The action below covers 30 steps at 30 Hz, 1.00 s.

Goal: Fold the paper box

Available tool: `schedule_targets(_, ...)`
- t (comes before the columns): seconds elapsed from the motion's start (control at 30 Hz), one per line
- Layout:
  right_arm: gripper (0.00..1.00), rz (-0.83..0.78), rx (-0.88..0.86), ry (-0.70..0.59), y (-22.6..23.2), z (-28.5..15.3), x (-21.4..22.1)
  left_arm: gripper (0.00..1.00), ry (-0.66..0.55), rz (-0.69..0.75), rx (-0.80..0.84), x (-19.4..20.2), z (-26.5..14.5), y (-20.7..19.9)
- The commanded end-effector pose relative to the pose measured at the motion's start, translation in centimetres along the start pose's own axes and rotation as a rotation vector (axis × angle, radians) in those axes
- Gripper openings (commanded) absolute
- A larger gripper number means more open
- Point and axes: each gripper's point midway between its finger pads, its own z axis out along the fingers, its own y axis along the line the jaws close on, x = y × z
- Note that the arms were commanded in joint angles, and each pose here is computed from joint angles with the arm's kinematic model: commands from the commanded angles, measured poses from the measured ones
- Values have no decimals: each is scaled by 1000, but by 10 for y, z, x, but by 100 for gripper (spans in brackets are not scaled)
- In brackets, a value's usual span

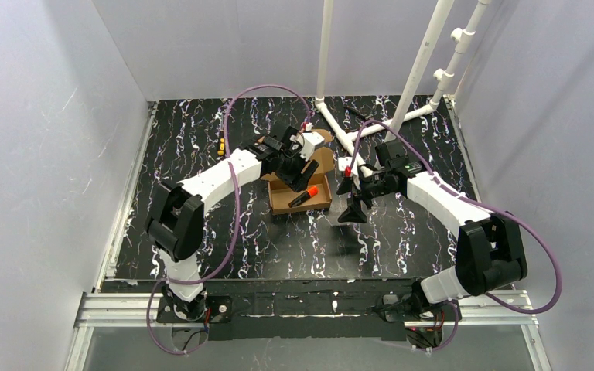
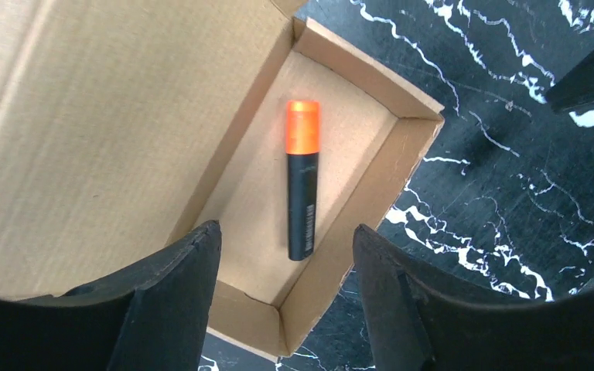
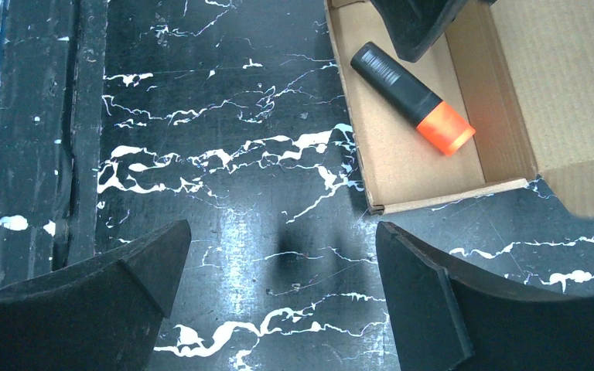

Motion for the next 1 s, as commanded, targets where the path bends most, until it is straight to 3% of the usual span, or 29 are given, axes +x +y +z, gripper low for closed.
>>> schedule_targets(0.0,98,-18,-18,-22,-2,-1,-9,66,-125,30,-83,-31,-44,7)
schedule_targets(0.1,98,-20,-16,-20,-2,-2,-9,71,-190,-42,-158,-34,-66,18)
schedule_targets(0.2,98,-25,-16,-15,-2,-2,-8,98,-336,-241,-207,-31,-97,34)
schedule_targets(0.37,98,-16,7,6,-7,-2,-7,98,-591,-724,-34,8,-138,51)
schedule_targets(0.47,98,19,80,32,-22,-2,-12,98,-646,-880,7,33,-144,60)
schedule_targets(0.63,98,56,107,75,-29,5,-9,97,-614,-855,50,36,-123,69)
schedule_targets(0.83,100,57,59,67,-20,10,-5,85,-545,-789,18,32,-77,109)
schedule_targets(0.97,100,55,55,77,-19,11,0,72,-544,-803,88,22,-54,118)
